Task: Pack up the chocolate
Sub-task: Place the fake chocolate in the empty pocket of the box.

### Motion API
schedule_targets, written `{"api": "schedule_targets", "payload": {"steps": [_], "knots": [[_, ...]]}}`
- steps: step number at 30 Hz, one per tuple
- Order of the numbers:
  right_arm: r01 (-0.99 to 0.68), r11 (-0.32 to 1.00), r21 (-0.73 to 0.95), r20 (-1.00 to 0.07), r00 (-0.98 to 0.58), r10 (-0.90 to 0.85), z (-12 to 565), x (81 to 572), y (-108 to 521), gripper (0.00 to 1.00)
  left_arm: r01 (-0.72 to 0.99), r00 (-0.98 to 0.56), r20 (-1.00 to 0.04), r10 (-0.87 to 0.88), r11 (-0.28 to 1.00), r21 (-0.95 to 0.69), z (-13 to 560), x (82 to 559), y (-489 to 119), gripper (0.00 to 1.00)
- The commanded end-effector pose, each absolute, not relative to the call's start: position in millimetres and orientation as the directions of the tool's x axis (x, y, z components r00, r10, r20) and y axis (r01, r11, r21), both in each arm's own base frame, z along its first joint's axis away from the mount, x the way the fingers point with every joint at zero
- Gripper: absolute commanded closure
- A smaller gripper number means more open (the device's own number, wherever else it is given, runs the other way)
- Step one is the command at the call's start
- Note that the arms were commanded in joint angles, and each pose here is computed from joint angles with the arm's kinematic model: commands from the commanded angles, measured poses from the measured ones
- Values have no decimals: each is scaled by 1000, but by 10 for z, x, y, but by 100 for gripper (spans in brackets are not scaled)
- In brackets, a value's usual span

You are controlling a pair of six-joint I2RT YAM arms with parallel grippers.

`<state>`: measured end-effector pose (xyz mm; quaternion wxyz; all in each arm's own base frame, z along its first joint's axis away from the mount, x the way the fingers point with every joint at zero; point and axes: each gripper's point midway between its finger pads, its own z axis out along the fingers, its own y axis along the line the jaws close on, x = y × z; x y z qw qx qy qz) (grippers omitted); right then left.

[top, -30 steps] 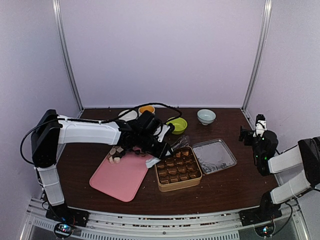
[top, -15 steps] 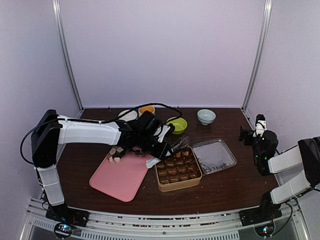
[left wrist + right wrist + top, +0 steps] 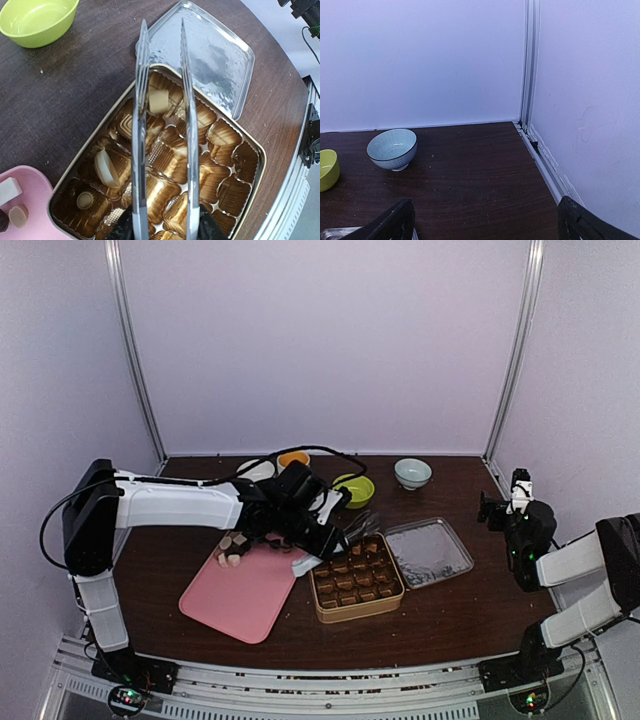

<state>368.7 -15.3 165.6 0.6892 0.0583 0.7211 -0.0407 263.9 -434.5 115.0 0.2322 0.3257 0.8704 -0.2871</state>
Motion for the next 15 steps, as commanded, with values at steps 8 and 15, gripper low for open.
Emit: {"api": "schedule_targets", "payload": {"steps": [8, 15], "knots": [[146, 989, 30, -999, -12, 32, 1745, 3709, -176, 0, 722, -637, -652, 411, 615, -317, 1402, 2706, -4402, 62], [143, 989, 29, -999, -12, 31, 1745, 3707, -170, 0, 723, -593, -711, 378, 639, -264, 1776, 2655, -4116, 62]]}}
